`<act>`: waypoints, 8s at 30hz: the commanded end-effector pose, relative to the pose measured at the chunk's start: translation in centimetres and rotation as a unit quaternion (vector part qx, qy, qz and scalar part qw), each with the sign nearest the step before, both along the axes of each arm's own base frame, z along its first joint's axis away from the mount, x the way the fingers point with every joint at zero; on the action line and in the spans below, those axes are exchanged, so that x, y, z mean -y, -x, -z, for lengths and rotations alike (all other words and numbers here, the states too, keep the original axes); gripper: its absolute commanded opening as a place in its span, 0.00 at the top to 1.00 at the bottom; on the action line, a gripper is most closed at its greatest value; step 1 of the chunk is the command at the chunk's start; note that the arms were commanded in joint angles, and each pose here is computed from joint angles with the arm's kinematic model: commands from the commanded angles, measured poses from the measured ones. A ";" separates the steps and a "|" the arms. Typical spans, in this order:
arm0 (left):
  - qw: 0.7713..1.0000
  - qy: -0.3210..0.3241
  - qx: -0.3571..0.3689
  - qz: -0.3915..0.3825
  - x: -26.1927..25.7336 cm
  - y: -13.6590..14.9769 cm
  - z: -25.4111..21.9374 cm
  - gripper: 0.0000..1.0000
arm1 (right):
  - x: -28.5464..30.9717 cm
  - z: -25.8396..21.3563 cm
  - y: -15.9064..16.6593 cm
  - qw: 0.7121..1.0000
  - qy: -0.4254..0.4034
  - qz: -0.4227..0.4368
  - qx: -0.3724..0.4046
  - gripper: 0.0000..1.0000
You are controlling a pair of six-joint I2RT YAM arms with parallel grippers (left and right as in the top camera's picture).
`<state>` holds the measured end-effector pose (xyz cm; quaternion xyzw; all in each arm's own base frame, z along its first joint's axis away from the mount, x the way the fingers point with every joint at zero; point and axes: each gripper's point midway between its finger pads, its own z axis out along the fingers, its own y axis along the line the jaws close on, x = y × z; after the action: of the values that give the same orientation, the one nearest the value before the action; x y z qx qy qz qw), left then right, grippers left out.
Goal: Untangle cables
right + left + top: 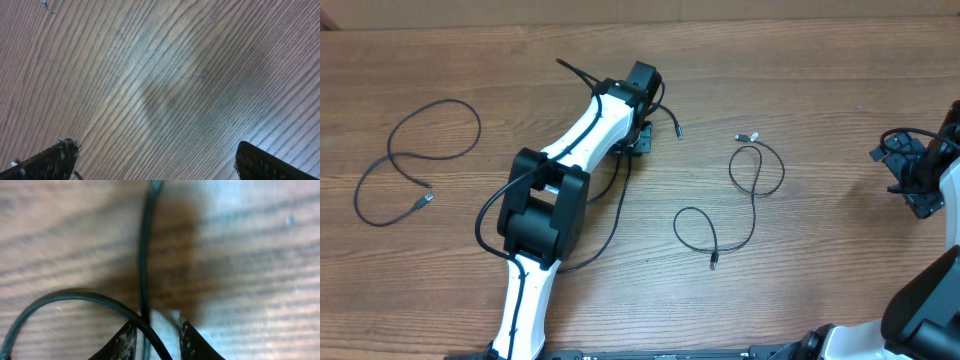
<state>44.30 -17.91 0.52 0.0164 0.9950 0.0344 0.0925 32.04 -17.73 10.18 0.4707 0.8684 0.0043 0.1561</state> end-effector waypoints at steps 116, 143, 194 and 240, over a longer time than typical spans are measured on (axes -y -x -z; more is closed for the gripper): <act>0.997 0.065 0.019 -0.042 -0.2 -3.8 -2.3 0.58 | 0.2 -0.2 0.0 1.000 0.005 0.002 0.002 0.00; 0.997 0.041 0.002 -0.072 -0.3 -1.9 1.1 0.73 | 0.2 -0.2 0.1 1.000 0.005 0.002 0.002 0.00; 0.940 -0.229 0.252 -0.008 -11.8 -5.9 -21.6 0.96 | 0.2 -0.2 0.0 1.000 0.005 0.002 0.002 0.00; 0.949 -0.044 0.155 -0.272 -38.9 -0.7 -17.2 0.94 | 0.2 -0.2 0.0 1.000 0.005 0.002 0.002 0.00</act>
<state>44.79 21.32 16.21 -0.2510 0.9371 0.1168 0.2125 32.04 -17.72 10.17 0.4710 0.8682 0.0043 0.1559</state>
